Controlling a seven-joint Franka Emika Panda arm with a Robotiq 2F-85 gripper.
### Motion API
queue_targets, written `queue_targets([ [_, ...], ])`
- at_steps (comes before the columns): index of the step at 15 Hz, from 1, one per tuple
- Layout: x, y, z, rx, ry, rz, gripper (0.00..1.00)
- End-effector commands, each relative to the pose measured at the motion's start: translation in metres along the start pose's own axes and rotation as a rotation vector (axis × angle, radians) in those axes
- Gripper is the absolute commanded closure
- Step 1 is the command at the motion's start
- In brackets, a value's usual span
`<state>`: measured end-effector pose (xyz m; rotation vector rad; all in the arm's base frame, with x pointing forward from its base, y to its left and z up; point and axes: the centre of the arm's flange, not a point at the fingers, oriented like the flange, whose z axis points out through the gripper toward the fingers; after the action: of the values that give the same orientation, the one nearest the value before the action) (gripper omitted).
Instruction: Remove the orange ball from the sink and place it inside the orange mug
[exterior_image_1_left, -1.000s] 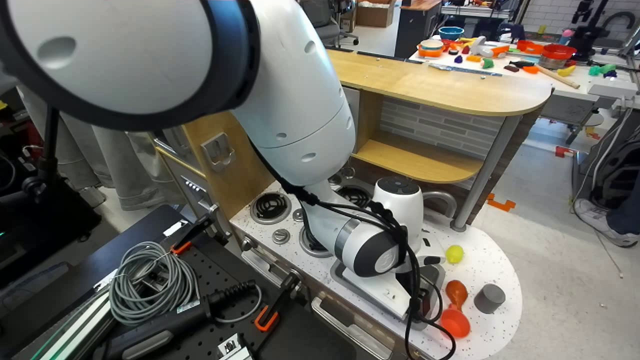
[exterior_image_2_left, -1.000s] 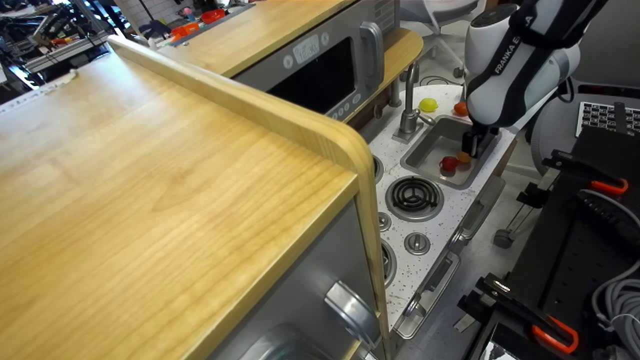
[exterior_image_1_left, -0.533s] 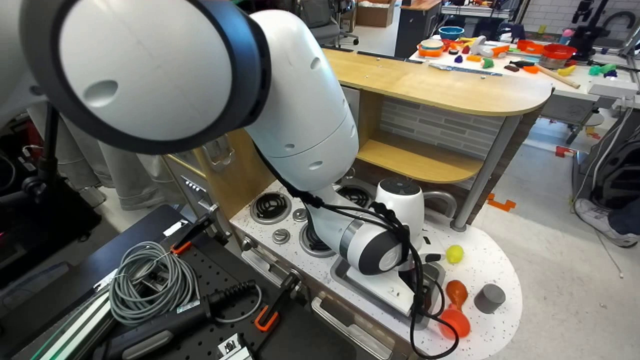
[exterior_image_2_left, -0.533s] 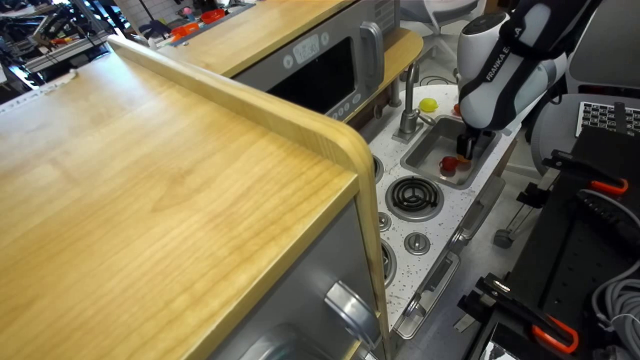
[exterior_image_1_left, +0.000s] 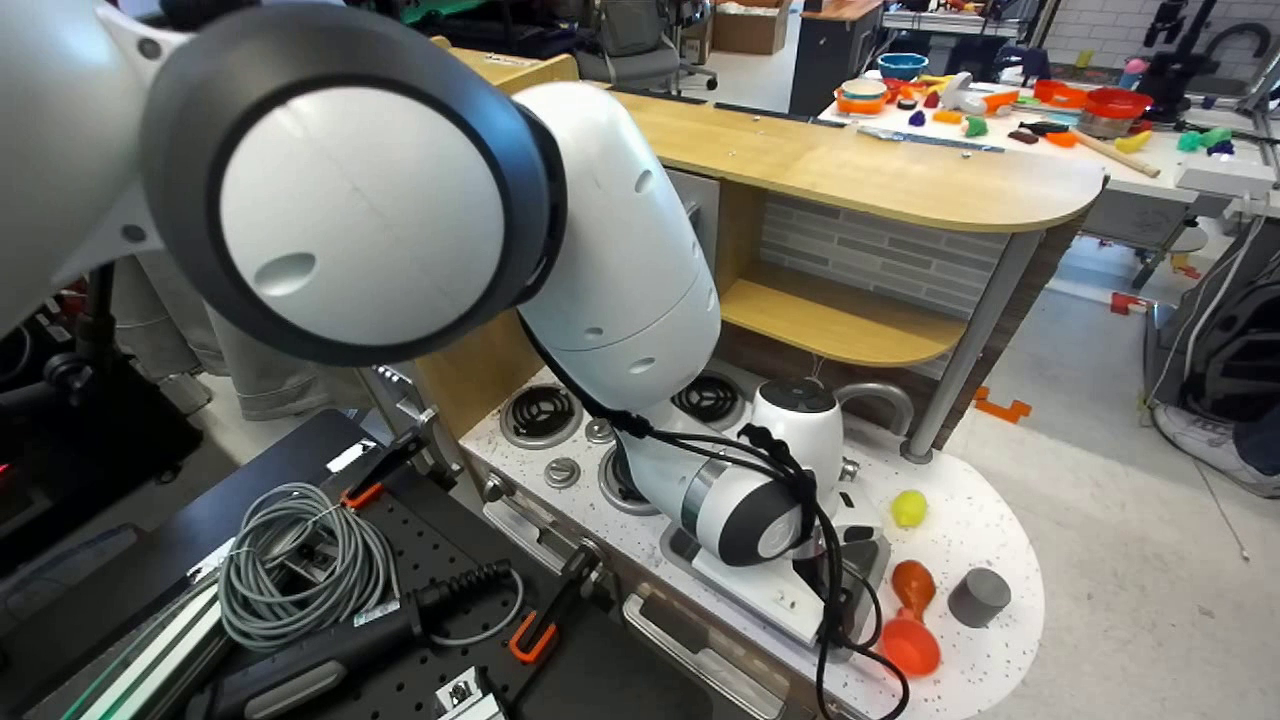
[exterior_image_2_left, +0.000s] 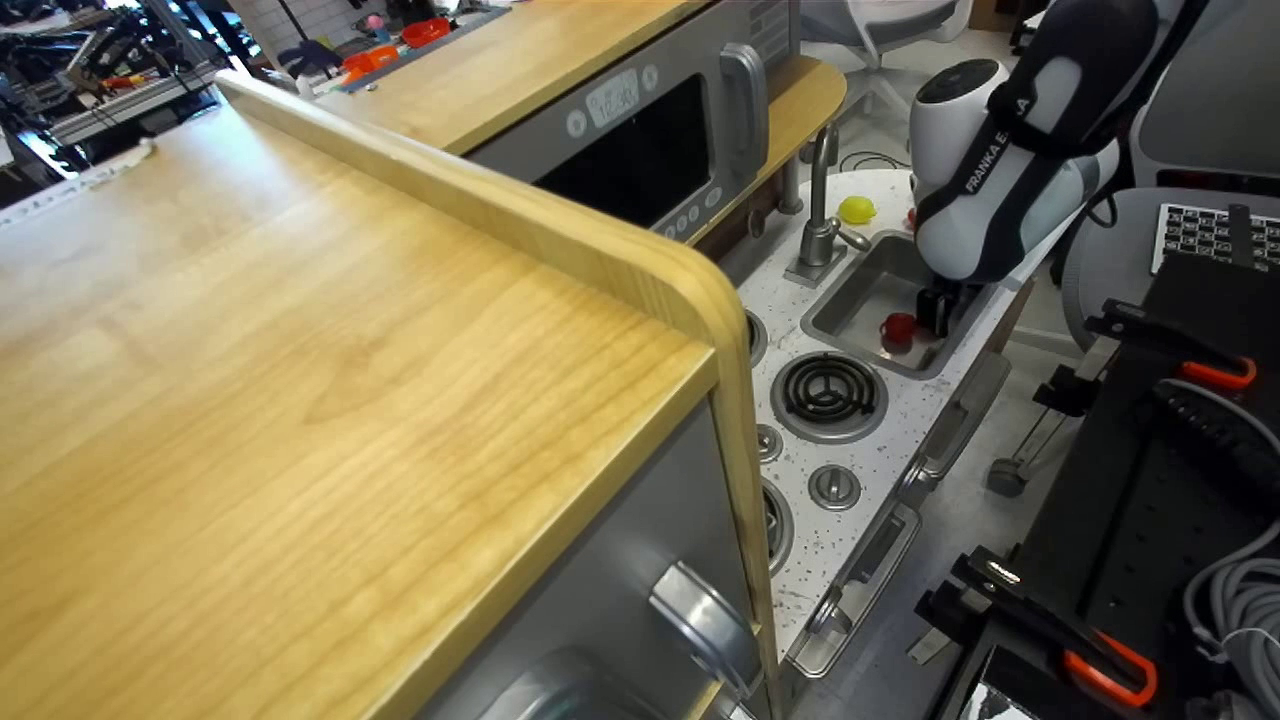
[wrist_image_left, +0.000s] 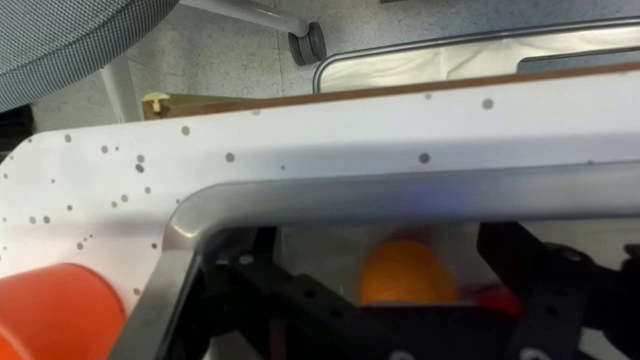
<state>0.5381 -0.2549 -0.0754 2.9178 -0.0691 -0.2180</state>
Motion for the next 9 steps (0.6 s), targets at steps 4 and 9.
queue_targets([
  [4,0.018,0.003,0.018,-0.008,-0.003,-0.034,0.0],
  [9,0.025,0.0,0.015,-0.015,0.015,-0.053,0.25],
])
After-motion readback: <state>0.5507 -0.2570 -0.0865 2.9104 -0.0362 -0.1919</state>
